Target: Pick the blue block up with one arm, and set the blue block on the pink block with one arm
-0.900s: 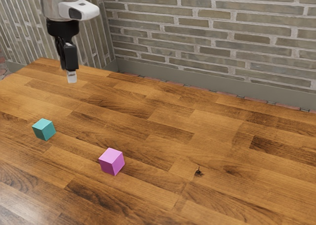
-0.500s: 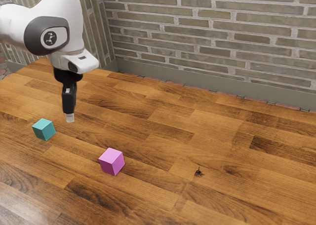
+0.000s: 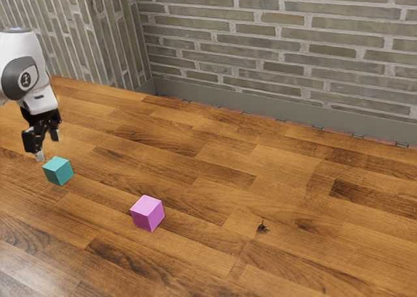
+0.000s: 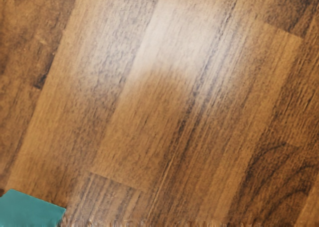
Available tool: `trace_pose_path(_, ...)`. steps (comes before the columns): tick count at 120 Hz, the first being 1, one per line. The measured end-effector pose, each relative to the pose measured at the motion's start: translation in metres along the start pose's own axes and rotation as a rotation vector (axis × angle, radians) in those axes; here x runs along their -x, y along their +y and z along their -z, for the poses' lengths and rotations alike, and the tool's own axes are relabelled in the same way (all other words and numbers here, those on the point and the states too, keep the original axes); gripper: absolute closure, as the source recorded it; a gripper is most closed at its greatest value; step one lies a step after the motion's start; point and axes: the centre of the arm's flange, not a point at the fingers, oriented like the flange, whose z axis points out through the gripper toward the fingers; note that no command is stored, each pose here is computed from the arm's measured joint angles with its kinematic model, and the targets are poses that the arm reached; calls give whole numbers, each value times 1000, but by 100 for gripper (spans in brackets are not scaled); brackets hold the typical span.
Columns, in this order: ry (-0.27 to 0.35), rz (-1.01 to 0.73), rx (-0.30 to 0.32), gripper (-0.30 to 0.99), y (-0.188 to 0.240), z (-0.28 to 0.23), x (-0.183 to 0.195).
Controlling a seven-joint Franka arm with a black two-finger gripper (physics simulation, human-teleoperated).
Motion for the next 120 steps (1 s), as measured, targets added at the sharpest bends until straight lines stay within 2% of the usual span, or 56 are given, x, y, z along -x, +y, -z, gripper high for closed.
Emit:
trace_pose_path(9, 19, 3, -7, 0, -5, -25, 46)
trace_pose_path(14, 23, -21, -16, 0, -9, -35, 56)
trace_pose_path(28, 24, -208, -51, 1, -29, -46, 11)
trace_pose_path(35, 22, -271, -68, 1, -35, -48, 1)
trace_pose_path(78, 22, -452, -79, 1, -70, -95, 16)
trace_pose_path(94, 24, -443, -69, 0, -72, -108, 33)
trace_pose_path(120, 31, -438, -72, 0, -92, -124, 39)
